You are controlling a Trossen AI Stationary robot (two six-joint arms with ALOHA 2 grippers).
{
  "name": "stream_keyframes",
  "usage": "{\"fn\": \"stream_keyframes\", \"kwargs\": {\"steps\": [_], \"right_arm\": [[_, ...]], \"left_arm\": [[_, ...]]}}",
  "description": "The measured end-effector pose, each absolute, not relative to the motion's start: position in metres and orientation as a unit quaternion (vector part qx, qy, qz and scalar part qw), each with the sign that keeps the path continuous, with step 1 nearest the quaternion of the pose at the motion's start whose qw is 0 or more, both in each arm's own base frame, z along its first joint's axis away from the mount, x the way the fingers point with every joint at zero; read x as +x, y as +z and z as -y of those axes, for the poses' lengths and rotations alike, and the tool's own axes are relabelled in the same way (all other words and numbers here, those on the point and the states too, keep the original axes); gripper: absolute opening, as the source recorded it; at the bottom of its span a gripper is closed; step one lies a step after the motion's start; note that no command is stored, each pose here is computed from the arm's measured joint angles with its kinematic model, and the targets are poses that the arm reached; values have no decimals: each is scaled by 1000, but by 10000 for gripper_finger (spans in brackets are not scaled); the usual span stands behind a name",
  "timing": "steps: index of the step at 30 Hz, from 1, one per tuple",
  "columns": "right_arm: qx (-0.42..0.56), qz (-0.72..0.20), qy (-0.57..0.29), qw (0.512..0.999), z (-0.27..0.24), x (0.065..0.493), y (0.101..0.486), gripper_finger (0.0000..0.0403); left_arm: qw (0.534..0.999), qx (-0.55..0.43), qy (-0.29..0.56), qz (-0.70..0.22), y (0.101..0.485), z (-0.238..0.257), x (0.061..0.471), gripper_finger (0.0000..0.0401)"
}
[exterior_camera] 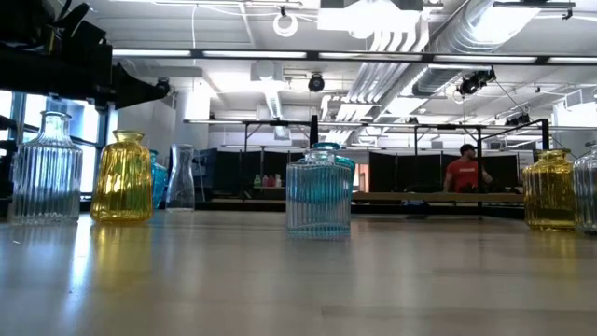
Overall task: Sort vases onto shelf
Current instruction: Put the transparent vase on the shelf
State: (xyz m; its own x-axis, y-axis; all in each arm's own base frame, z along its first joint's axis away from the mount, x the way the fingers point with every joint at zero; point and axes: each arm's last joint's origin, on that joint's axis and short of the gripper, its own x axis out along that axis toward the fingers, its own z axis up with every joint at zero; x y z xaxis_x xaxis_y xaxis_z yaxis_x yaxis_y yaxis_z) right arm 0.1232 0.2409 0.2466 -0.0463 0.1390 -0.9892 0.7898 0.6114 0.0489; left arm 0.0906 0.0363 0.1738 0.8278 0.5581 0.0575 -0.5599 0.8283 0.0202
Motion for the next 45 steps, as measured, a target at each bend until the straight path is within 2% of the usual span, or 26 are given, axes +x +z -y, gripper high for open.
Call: {"fn": "stream_keyframes", "kwargs": {"steps": [9, 21, 23, 26, 34, 40, 45], "right_arm": [[357, -671, -257, 597, -241, 123, 264, 5], [333, -676, -271, 598, -210, 142, 341, 2], [334, -672, -263, 607, -202, 148, 354, 1], [348, -642, -225, 644, -189, 161, 369, 1], [296, -598, -196, 718, -124, 199, 382, 1], [254, -590, -199, 740, -54, 228, 384, 1], [233, -584, -225, 744, 16, 233, 384, 1]], "left_arm": [[956, 18, 292, 25, 174, -36, 91, 1], [956, 18, 292, 24, 174, -36, 91, 1], [956, 18, 292, 24, 174, -36, 91, 1], [956, 18, 292, 24, 174, -36, 91, 1], [956, 18, 292, 23, 174, -36, 91, 1], [956, 18, 292, 23, 174, -36, 91, 1], [956, 18, 292, 23, 173, -36, 91, 1]]}}
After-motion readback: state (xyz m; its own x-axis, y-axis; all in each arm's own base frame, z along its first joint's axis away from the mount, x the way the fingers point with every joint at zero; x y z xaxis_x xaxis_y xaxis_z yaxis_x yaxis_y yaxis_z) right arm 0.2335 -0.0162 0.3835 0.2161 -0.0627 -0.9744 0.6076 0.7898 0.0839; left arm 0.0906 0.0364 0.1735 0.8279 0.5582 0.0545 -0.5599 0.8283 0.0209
